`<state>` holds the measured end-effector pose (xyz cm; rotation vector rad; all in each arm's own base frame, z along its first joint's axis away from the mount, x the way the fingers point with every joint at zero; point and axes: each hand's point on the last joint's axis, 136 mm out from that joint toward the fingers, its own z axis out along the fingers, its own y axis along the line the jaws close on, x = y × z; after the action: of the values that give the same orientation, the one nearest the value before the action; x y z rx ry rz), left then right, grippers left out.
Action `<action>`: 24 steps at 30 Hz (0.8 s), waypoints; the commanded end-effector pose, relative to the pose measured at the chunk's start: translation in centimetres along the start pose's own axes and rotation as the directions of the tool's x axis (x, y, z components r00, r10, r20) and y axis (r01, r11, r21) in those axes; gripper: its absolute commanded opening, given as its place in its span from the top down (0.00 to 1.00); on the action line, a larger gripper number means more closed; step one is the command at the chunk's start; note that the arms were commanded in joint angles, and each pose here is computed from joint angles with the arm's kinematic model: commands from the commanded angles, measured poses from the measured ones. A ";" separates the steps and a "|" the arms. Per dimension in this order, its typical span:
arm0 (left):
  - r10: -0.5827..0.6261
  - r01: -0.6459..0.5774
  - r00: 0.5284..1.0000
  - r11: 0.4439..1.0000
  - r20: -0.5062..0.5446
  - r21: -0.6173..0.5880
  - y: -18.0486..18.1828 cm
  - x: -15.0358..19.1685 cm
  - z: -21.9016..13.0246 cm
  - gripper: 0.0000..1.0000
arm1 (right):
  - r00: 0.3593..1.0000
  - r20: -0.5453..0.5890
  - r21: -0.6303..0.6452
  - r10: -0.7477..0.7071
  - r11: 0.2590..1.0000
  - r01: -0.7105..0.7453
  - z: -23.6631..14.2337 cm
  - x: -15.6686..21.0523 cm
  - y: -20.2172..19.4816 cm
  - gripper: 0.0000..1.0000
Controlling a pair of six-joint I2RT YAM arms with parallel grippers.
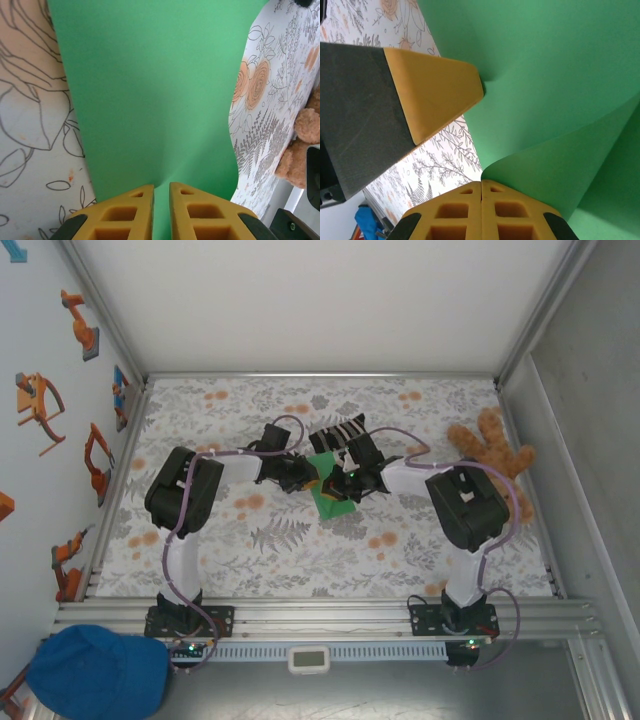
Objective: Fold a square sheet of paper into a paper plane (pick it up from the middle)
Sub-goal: Fold the triangle a second time at the center of the table.
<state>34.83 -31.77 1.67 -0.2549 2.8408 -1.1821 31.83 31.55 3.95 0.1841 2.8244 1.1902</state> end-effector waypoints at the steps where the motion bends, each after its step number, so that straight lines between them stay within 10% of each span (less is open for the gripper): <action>1: -0.047 0.043 0.998 0.994 -0.037 -0.098 3.3 1.2 0.8 0.86 | 0.999 0.048 -0.015 0.007 1.000 -0.006 0.4 -1.2 0.9 1.00; 24: -0.052 0.048 0.998 0.993 -0.037 -0.103 3.4 1.3 0.8 0.87 | 0.998 0.052 -0.014 0.019 1.000 -0.019 1.8 -1.7 0.4 1.00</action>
<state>34.84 -31.71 1.60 -0.2580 2.8425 -1.1759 33.20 32.16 2.59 0.2464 2.7975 1.1806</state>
